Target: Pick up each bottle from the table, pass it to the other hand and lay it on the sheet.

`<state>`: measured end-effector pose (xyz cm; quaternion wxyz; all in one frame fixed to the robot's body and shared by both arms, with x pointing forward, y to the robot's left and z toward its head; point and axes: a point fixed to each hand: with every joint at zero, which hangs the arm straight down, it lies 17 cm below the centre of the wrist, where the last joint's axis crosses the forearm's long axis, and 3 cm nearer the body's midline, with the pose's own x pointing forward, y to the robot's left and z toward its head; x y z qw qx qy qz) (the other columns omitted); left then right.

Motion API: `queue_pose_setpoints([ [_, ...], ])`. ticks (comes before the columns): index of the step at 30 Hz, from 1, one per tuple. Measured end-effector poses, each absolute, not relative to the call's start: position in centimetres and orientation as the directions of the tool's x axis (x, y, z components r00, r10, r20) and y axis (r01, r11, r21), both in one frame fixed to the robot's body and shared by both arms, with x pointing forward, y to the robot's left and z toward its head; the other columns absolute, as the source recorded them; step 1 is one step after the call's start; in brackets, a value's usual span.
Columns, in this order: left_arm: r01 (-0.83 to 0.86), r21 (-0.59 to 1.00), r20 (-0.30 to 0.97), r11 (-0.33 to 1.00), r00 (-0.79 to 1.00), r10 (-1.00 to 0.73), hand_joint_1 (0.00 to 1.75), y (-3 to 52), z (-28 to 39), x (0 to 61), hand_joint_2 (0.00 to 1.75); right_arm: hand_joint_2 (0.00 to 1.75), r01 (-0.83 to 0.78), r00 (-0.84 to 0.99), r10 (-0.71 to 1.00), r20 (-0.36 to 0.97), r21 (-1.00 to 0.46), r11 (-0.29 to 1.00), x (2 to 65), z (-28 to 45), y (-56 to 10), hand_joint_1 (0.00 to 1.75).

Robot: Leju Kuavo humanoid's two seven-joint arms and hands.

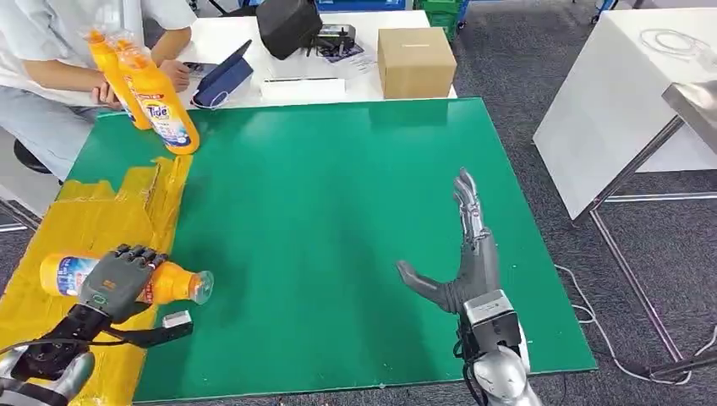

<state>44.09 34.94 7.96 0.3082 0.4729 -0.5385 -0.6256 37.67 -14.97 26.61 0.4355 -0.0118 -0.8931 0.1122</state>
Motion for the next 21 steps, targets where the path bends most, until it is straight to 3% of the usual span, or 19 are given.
queue_pose_setpoints([
  [4, -0.076, 0.964, -0.264, -0.254, -0.378, -0.887, 1.75, 36.2, 6.2, 43.6, 1.75, 1.75, -0.082, -0.622, 0.118, 0.774, -0.215, 0.973, 37.9, 26.7, -14.9, 0.0],
  [5, -0.07, 0.964, -0.265, -0.258, -0.379, -0.887, 1.29, 36.3, 6.0, 43.5, 1.75, 1.75, -0.084, -0.623, 0.117, 0.774, -0.215, 0.973, 38.0, 26.7, -14.9, 0.0],
  [6, -0.061, 0.963, -0.266, -0.263, -0.379, -0.886, 0.42, 36.5, 5.7, 43.4, 1.75, 1.75, -0.088, -0.622, 0.115, 0.775, -0.215, 0.973, 38.0, 26.7, -14.8, 0.0],
  [7, -0.055, 0.963, -0.266, -0.265, -0.378, -0.887, 0.09, 36.6, 5.4, 43.4, 1.75, 1.75, -0.09, -0.621, 0.113, 0.776, -0.214, 0.973, 38.0, 26.6, -14.8, 0.0],
  [8, -0.049, 0.963, -0.264, -0.265, -0.374, -0.889, 0.0, 36.8, 5.1, 43.3, 1.75, 1.75, -0.092, -0.619, 0.113, 0.777, -0.215, 0.972, 38.0, 26.5, -14.7, 0.0],
  [21, 0.051, 0.968, -0.219, -0.244, -0.293, -0.931, 0.0, 37.7, 2.9, 45.6, 1.75, 1.75, -0.111, -0.602, 0.116, 0.79, -0.227, 0.968, 38.3, 25.7, -14.1, 0.0],
])
